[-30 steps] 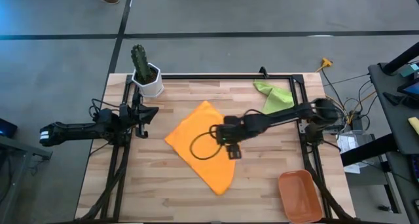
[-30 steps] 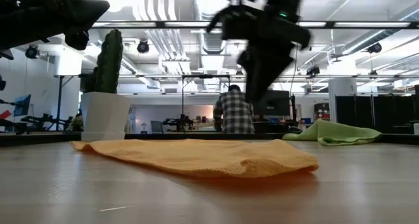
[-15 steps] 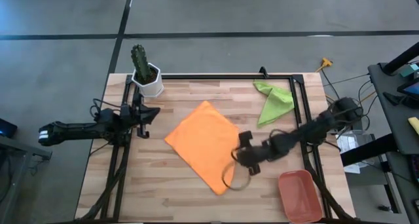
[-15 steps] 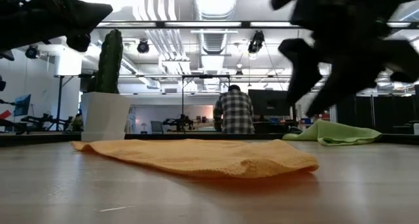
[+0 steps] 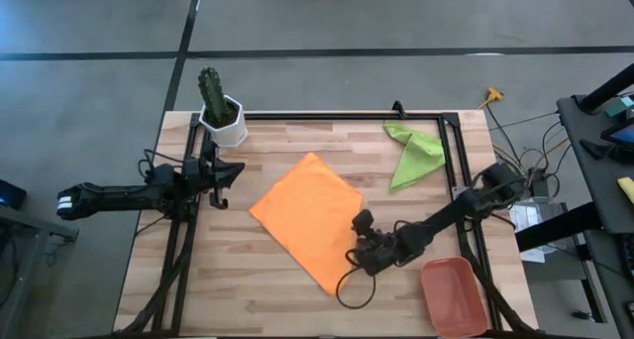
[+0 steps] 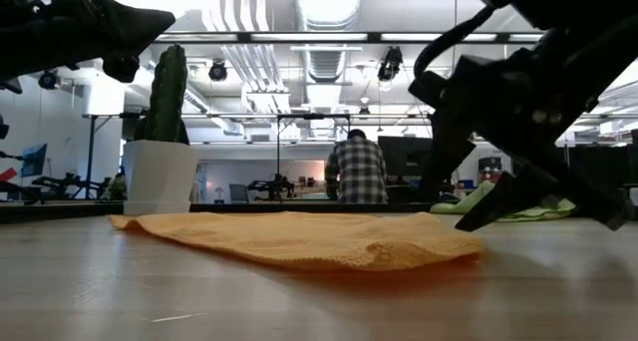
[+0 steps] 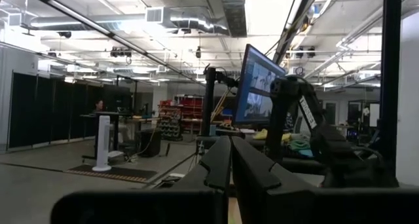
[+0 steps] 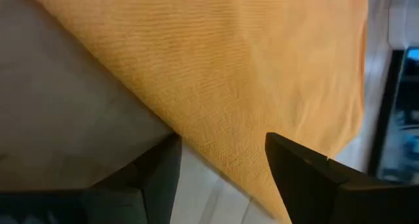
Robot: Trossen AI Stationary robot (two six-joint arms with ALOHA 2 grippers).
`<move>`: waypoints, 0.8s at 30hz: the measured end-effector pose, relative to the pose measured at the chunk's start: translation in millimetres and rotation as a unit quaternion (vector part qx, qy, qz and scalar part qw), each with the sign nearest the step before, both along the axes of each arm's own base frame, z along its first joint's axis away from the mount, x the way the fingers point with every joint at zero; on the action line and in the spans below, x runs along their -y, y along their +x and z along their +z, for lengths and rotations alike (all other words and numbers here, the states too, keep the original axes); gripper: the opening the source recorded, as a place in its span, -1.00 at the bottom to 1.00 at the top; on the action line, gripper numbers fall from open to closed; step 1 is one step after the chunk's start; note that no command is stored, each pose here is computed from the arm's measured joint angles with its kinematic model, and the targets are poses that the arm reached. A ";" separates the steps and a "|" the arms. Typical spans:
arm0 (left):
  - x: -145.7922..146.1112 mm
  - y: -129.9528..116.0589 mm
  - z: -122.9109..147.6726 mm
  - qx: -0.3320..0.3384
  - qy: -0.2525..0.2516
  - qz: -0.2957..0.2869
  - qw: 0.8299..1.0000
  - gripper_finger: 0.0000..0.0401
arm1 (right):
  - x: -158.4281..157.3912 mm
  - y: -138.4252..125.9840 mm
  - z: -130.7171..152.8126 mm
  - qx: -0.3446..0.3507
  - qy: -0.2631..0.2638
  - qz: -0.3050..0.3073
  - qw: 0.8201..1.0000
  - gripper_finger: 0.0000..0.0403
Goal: Roll microfiber towels into tight, uniform cylinder then place into a basket
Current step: Fold the orange microfiber cloth
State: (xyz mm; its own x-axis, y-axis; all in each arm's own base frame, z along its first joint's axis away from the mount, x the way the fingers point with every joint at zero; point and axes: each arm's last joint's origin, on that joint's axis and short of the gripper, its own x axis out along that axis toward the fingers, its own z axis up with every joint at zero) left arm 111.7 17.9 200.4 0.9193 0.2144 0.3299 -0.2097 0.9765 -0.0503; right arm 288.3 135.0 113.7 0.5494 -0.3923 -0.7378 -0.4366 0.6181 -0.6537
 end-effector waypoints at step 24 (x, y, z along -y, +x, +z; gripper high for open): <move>0.1 -0.3 0.5 0.002 0.000 0.000 1.000 -1.00 | 21.2 74.1 53.2 0.078 -0.058 -0.014 0.995 -0.49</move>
